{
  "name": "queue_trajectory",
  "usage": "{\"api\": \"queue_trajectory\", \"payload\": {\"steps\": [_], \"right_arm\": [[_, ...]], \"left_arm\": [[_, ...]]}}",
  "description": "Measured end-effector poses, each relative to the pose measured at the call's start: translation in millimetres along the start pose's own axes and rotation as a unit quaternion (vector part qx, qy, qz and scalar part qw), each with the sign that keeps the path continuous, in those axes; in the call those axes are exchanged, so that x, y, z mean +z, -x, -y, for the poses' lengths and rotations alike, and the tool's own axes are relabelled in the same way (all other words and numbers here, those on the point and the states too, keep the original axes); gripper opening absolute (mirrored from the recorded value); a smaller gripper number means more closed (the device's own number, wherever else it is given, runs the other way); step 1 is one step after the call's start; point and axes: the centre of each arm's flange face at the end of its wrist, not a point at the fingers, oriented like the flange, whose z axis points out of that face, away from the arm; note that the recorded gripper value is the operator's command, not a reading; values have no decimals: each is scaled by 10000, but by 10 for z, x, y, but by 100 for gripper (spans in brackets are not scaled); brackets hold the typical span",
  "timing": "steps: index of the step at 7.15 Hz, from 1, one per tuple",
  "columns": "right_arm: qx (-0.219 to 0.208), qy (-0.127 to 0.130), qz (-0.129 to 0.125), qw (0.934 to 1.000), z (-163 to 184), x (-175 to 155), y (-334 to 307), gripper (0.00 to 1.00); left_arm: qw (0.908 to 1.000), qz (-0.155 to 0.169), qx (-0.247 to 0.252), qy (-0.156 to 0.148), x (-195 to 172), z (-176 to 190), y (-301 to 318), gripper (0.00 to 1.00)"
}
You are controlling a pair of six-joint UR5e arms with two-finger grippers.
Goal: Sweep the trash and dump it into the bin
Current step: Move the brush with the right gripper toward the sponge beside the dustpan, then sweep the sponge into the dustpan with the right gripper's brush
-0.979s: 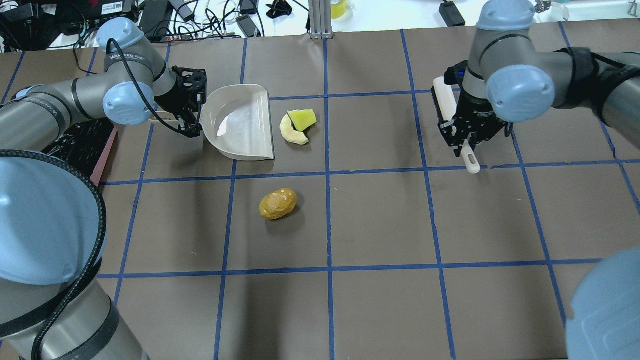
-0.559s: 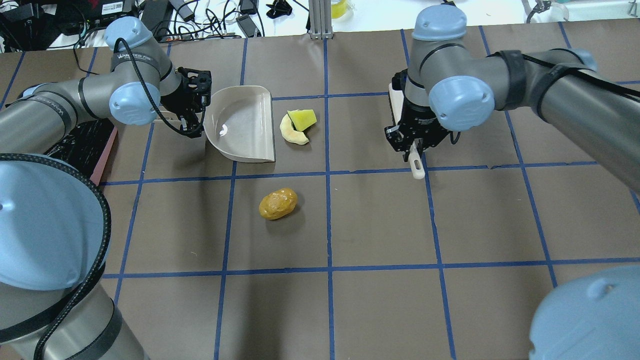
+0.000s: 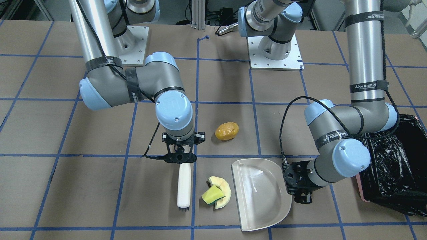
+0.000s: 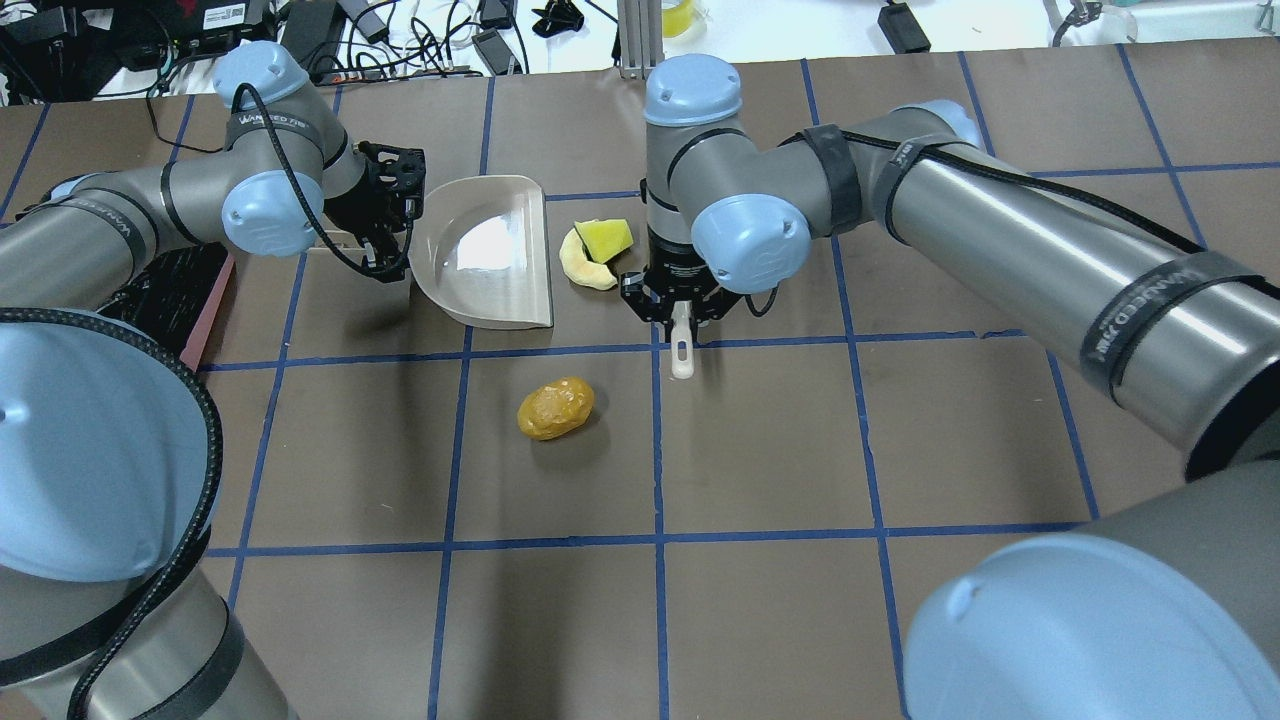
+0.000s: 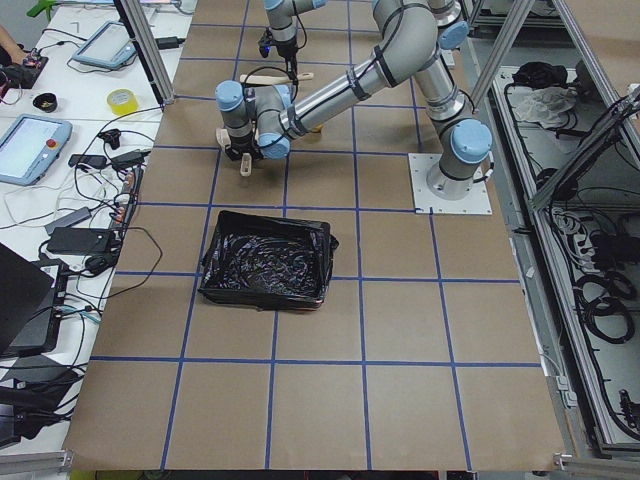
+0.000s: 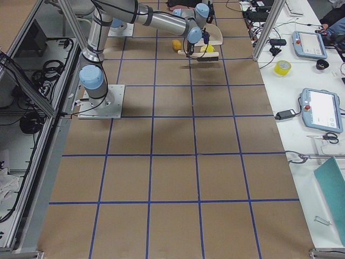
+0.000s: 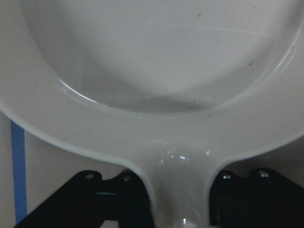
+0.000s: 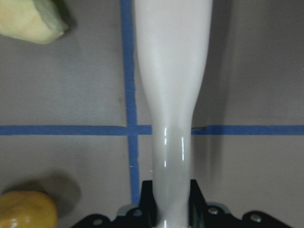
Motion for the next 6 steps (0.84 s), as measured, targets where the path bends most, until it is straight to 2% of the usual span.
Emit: {"api": "queue_trajectory", "payload": {"steps": [2,4,6], "right_arm": [[117,26,107,9999,-5,99,353,0],[229,58,327,9992,21,99,566,0],[486,51,500,9976,37,187,1096,0]], "left_arm": [[10000,-7,0,-5,5,1,-8,0],[10000,-8,4,-8,5,2,-11,0],[10000,-14,-1,-9,9,2,-14,0]]}}
